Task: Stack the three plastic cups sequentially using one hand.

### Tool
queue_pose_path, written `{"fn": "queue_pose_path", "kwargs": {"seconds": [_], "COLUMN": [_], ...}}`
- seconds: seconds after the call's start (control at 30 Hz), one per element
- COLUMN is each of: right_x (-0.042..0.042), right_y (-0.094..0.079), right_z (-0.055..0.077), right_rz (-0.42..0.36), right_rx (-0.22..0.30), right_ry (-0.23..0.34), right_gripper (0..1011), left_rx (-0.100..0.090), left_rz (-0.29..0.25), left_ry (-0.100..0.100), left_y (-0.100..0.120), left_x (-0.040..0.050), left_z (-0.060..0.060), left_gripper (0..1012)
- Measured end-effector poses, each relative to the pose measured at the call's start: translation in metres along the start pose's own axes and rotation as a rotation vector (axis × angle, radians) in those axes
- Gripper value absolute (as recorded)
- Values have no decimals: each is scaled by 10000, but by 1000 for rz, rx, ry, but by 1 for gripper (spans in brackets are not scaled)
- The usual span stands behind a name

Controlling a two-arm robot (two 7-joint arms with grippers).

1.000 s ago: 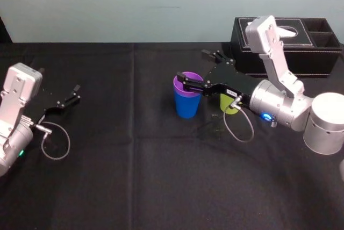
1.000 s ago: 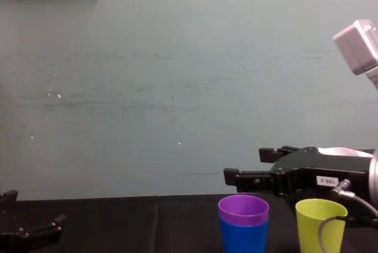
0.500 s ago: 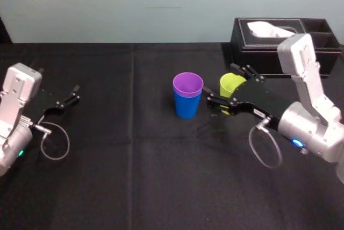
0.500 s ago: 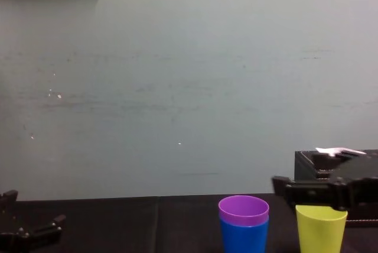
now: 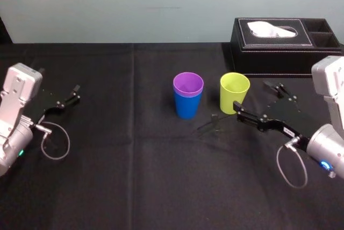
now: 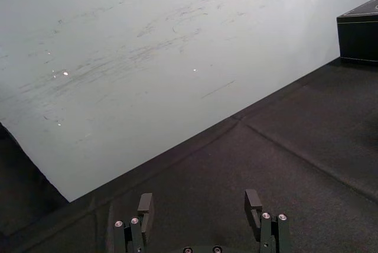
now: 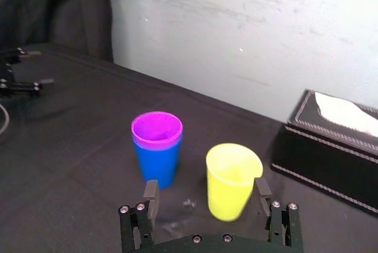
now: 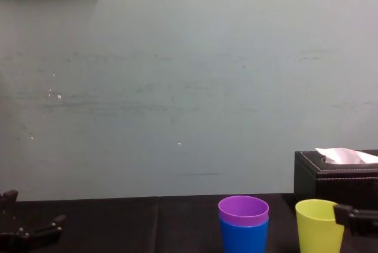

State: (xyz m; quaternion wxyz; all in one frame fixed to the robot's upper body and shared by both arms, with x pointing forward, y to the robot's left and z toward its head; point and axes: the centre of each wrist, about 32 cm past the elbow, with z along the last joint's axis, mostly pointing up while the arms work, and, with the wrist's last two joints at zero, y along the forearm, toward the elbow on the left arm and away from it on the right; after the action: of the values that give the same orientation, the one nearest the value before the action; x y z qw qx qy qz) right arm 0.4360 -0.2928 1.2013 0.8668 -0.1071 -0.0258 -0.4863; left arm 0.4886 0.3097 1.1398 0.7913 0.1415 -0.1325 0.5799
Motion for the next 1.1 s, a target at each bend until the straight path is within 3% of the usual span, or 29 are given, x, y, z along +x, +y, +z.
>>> {"fn": "queue_pose_path", "kwargs": {"seconds": [0.63,1.1], "right_x": [119,212], "right_y": [83,233], "right_z": [-410,-502], "right_rz": [-25,-18], "right_rx": [-30,-38], "right_ry": [87,88], "right_gripper": [1003,1003], "left_rx": [0,0], "left_rz": [0,0], "left_ry": [0,0], "left_y": [0,0], "left_x": [0,0], "left_z": [0,0], "left_gripper": [1011,1011]}}
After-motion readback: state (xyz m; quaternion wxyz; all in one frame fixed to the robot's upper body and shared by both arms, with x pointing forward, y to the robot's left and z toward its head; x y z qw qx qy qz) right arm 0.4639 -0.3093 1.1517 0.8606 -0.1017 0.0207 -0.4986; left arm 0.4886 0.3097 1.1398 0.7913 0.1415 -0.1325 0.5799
